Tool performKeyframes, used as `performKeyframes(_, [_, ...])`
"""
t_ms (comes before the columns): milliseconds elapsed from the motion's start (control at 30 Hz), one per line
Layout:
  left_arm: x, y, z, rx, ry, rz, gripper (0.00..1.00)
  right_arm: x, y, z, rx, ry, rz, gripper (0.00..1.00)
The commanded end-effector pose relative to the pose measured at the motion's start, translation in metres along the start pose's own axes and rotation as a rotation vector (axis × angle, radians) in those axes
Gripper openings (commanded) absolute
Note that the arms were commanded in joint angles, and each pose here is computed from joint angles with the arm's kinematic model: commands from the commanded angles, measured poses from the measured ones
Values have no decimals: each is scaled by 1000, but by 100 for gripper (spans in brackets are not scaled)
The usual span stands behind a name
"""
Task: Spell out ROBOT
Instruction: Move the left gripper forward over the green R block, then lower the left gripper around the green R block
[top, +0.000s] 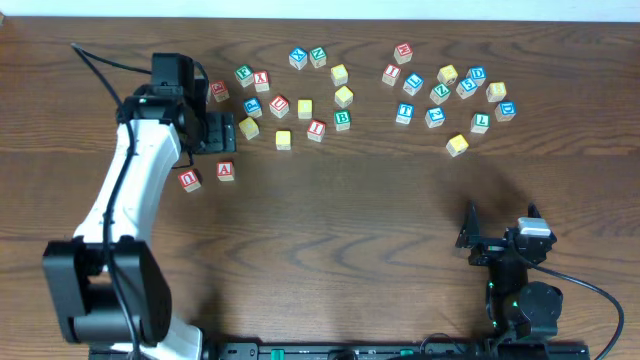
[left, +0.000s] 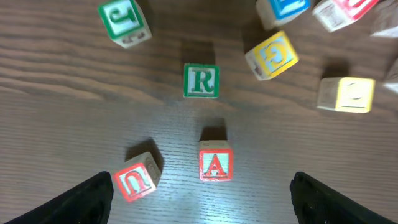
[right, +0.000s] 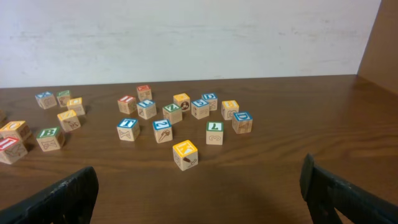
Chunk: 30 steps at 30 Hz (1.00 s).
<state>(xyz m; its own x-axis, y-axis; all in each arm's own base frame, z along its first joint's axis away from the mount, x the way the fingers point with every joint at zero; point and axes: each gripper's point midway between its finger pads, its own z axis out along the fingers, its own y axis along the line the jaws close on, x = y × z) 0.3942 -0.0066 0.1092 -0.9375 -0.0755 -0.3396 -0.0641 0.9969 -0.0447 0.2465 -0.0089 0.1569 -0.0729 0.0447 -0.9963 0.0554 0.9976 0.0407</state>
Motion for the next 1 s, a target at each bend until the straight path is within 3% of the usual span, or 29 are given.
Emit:
performKeyframes(0, [11,5,24,-19,66,16,90,0,-1,0,8,-1,10,99])
performKeyframes(300, [4,5,37,-17,50,21,91,0,-1,0,8,-1,10,99])
performKeyframes(500, [1,6,39,-17,44,38,100,0,-1,0,8,-1,10,99])
performKeyframes(967, [-9,7,62,-22,105,40,100,0,-1,0,8,-2,10,99])
